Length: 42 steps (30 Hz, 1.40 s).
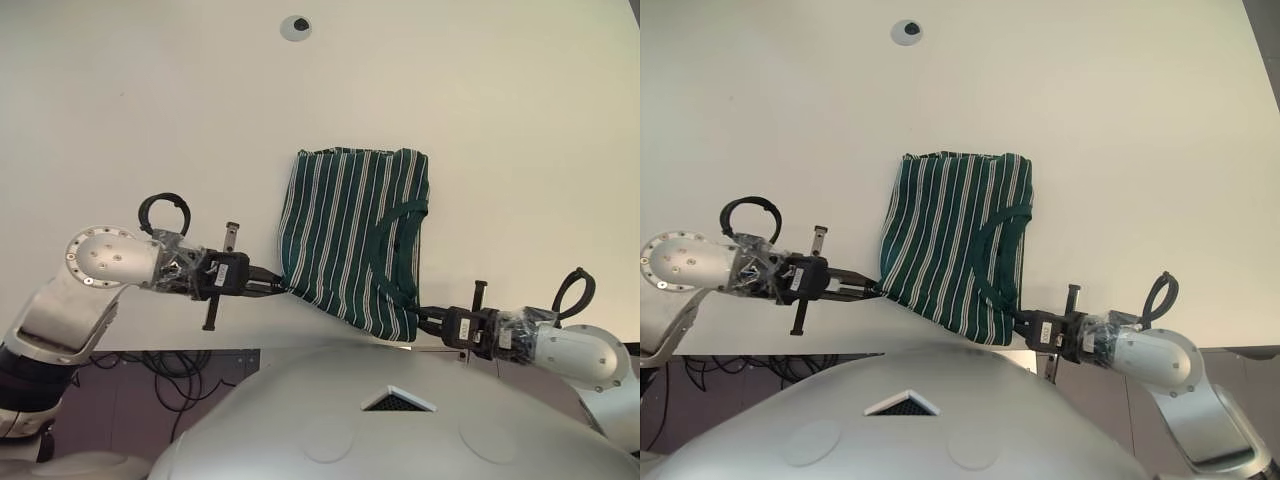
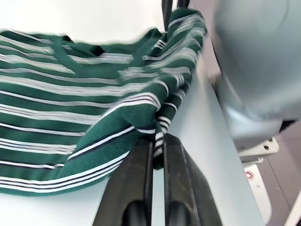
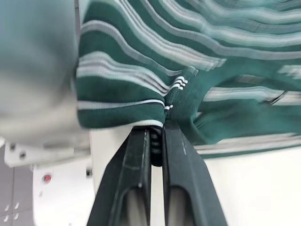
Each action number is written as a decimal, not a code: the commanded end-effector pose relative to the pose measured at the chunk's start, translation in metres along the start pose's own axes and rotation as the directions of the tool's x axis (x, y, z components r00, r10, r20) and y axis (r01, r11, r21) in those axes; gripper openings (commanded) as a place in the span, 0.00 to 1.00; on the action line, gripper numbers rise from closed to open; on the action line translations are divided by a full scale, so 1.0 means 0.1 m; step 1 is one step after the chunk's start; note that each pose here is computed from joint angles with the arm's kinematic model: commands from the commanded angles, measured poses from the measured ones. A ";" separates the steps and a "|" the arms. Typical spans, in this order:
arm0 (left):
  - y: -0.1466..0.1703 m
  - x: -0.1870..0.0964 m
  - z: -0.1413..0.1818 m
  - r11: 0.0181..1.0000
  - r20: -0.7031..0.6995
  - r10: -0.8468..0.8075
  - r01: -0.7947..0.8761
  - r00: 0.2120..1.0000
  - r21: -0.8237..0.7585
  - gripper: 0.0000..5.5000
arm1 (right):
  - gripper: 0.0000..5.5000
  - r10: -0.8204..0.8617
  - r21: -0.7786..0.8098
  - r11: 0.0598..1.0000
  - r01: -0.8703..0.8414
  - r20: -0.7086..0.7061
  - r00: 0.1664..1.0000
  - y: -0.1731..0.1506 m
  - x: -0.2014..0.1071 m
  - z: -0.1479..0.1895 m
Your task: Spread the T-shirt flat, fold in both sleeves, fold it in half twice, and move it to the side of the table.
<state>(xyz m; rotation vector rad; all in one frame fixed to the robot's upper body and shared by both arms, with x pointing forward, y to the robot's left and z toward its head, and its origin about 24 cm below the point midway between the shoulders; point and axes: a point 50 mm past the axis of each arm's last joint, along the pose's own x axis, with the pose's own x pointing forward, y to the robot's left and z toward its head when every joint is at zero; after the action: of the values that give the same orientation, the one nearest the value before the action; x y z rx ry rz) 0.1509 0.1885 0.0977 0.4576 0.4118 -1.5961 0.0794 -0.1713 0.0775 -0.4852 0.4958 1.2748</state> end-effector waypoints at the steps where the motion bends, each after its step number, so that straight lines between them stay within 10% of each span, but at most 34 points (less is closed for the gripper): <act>1: 0.21 -0.10 0.18 0.987 0.050 0.157 -0.159 0.986 0.033 0.01 | 0.02 -0.108 -0.006 0.994 0.109 0.112 0.988 -0.24 -0.03 0.22; 21: 1.50 0.42 0.15 0.730 0.068 0.637 -0.573 0.768 -0.372 0.01 | 0.02 -0.410 0.533 0.786 0.313 0.069 0.910 -1.41 0.30 0.13; 24: 1.62 0.51 0.13 0.698 0.056 0.664 -0.592 0.745 -0.403 0.08 | 0.14 -0.425 0.603 0.735 0.311 0.052 0.904 -1.47 0.33 0.05; 37: 2.06 0.34 0.10 0.440 0.213 0.895 -0.854 0.392 -0.278 0.19 | 0.28 -0.552 0.861 0.399 0.316 -0.050 0.833 -1.52 0.27 -0.34; 42: 1.94 0.36 -0.06 0.532 0.189 0.844 -0.828 0.502 -0.176 0.19 | 0.28 -0.757 0.800 0.303 0.518 -0.128 0.641 -1.64 0.02 -0.43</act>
<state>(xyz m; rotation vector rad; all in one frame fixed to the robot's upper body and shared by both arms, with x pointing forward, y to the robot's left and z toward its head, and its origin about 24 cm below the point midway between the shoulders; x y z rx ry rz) 0.3509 0.1400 0.0868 0.2380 -0.0526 -0.5805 0.2330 -0.2234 0.0457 0.3171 0.5885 0.2790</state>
